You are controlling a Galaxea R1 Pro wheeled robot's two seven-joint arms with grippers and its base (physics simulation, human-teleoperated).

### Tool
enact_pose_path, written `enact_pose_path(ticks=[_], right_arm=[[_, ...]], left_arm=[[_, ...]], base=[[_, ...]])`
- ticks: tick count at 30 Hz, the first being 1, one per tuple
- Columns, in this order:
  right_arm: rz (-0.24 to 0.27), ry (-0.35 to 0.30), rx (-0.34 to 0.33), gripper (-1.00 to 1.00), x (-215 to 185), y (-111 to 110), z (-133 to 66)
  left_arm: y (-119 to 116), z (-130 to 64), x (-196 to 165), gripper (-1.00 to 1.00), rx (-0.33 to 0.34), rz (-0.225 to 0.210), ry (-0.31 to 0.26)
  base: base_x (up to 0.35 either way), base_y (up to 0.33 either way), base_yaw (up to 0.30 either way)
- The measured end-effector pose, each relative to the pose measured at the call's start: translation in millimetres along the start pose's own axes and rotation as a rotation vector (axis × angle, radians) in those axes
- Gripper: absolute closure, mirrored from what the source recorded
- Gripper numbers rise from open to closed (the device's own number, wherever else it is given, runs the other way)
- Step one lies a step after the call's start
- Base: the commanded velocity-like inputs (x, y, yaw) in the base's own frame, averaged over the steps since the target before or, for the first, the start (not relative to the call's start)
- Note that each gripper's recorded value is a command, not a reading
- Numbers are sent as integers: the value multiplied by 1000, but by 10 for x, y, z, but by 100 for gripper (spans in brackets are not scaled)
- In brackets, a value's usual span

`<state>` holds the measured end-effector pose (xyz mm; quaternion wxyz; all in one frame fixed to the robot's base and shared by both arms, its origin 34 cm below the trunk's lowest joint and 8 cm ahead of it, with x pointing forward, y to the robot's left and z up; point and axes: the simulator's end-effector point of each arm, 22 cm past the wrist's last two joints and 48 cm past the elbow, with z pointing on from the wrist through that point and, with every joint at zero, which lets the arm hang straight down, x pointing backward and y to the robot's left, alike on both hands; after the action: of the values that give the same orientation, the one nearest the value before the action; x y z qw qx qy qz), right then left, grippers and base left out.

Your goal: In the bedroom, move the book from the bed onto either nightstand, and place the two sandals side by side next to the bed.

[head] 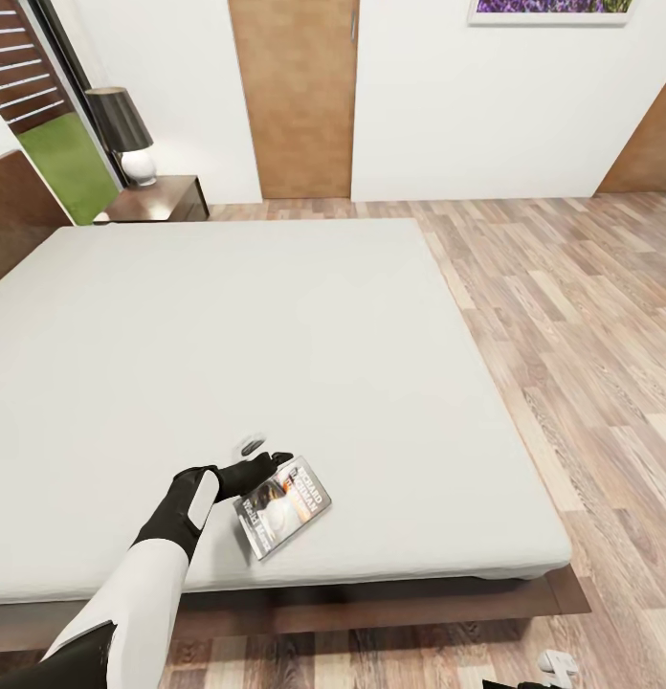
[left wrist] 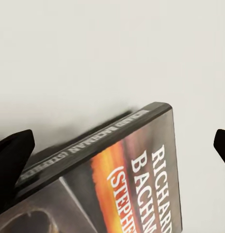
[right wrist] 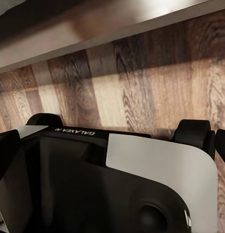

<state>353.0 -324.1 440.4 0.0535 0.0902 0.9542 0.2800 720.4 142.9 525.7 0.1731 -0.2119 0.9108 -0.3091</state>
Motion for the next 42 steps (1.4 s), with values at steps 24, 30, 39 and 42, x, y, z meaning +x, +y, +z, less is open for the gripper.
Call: enact_pose_path(ticks=[24, 30, 39, 42], right_arm=[[0, 0, 0, -100, 0, 0, 0], [0, 0, 0, -100, -1, -1, 0], [0, 0, 0, -100, 0, 0, 0], [0, 0, 0, -100, -1, -1, 1]], left_arm=[[1, 0, 0, -100, 0, 0, 0], [-12, 3, -5, -100, 5, -5, -3], [-13, 2, -3, -100, 5, -5, -2], [-14, 5, -3, -100, 6, -5, -2]], base=[[0, 0, 0], [-39, 0, 0], [-77, 0, 0], [-102, 0, 0]])
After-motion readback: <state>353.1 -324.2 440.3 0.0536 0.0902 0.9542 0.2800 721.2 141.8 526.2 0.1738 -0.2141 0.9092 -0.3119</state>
